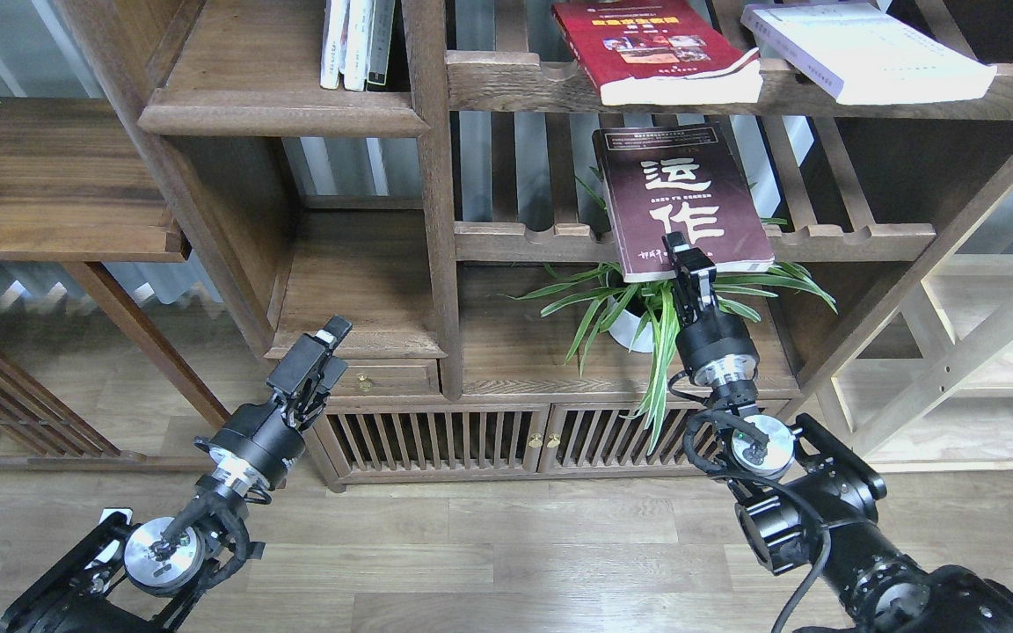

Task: Organize books on shelf
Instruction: 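Tip the dark red book off the shelf toward the robot with the right gripper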

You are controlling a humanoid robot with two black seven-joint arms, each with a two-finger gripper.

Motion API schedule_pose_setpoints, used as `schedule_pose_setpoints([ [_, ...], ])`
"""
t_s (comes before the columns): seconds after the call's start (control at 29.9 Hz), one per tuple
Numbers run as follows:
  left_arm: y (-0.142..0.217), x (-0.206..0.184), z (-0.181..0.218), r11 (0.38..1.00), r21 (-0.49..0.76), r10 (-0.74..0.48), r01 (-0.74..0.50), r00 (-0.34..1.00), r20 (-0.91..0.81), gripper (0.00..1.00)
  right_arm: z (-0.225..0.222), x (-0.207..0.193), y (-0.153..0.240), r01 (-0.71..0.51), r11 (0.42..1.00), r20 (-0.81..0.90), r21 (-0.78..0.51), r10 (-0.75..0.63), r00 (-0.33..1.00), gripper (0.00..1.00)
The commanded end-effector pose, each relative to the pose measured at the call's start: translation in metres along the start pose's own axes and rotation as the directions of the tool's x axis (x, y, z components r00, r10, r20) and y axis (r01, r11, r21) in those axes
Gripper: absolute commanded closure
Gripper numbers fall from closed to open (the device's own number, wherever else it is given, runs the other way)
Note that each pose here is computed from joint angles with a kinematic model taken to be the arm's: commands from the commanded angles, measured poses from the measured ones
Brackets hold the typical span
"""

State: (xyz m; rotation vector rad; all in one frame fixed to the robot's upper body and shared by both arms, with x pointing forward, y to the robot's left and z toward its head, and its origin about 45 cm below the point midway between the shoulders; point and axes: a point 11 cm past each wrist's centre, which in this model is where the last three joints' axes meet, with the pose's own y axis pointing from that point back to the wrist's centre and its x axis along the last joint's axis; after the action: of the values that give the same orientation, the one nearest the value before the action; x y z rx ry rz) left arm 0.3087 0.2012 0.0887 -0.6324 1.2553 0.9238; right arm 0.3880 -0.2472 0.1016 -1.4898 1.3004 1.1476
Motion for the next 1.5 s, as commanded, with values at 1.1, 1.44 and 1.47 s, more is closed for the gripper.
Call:
schedule_pose_setpoints([
  [1.1, -0.01, -0.034, -0.029, 0.99, 0.098, -0.104, 0.103, 0.995, 0.005, 0.01, 0.063, 0.013, 0.094, 0.011, 0.986, 0.076, -0.165, 0.002, 0.997, 0.96],
  [1.44, 0.006, -0.03, -0.037, 0.986, 0.142, -0.09, 0.087, 0.996, 0.014, 0.01, 0.089, 0.019, 0.128, -0.007, 0.966, 0.06, -0.258, 0.023, 0.998, 0.97],
  [1.47, 0.009, -0.031, -0.037, 0.986, 0.138, -0.093, 0.092, 0.996, -0.002, 0.01, 0.091, 0.019, 0.131, -0.006, 0.963, 0.055, -0.269, 0.022, 0.998, 0.97],
])
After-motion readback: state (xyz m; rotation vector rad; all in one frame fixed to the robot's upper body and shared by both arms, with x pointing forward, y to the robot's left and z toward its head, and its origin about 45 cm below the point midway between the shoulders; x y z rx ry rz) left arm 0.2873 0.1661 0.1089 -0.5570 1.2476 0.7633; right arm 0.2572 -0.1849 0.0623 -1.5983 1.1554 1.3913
